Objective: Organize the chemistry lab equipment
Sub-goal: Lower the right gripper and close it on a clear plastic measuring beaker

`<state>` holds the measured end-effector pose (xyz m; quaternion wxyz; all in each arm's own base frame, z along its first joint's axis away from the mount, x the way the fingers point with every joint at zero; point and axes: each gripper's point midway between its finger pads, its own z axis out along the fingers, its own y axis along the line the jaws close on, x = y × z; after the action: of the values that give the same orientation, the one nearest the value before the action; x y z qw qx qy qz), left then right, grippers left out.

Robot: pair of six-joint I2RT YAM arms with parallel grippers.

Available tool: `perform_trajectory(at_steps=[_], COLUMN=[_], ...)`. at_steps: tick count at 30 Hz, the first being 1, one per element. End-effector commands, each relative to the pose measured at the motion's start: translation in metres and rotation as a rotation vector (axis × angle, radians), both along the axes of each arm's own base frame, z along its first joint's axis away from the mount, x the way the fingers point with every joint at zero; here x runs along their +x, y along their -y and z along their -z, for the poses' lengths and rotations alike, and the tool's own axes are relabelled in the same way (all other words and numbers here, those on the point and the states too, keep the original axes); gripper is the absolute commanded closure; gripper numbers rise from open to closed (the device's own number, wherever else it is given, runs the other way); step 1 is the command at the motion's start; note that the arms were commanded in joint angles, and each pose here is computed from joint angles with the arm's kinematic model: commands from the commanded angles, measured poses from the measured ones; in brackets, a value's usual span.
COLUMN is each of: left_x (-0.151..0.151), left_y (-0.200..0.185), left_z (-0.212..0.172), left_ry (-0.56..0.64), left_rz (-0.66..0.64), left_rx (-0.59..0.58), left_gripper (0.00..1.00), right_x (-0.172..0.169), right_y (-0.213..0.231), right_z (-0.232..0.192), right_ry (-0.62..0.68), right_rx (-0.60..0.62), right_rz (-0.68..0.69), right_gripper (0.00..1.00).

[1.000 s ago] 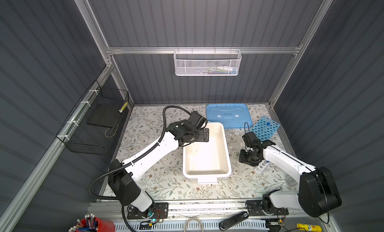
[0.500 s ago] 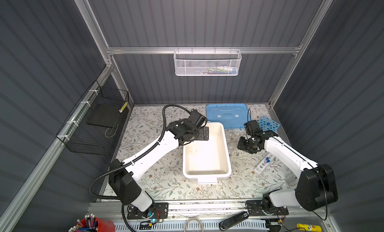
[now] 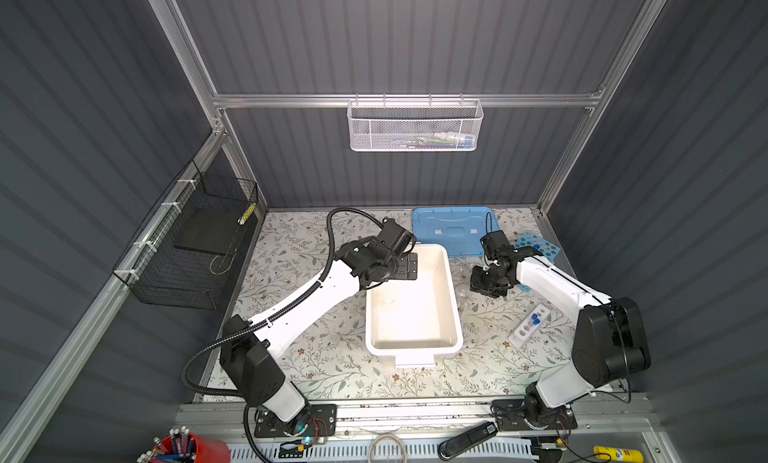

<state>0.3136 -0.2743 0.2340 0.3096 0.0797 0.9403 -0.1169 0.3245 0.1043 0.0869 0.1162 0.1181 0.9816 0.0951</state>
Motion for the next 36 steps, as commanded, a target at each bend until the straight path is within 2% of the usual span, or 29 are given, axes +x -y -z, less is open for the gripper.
perform_trajectory(at_steps=[1,30,36], left_x=[0.004,0.001,0.000], left_y=[0.003,0.001,0.000], left_z=[-0.004,-0.004,-0.004], left_ry=[0.013,0.015,0.013], left_rz=[0.014,0.019,0.022], left_rx=[0.016,0.010,0.016], left_gripper=[0.00,0.01,0.01], right_x=[0.000,0.018,0.018], right_y=[-0.004,-0.009,-0.007], right_z=[0.001,0.041,0.048], right_ry=[-0.019,-0.094,-0.099], right_rx=[0.005,-0.074,-0.087], right_rz=[-0.024,-0.053,-0.044], right_gripper=[0.63,0.73,0.78])
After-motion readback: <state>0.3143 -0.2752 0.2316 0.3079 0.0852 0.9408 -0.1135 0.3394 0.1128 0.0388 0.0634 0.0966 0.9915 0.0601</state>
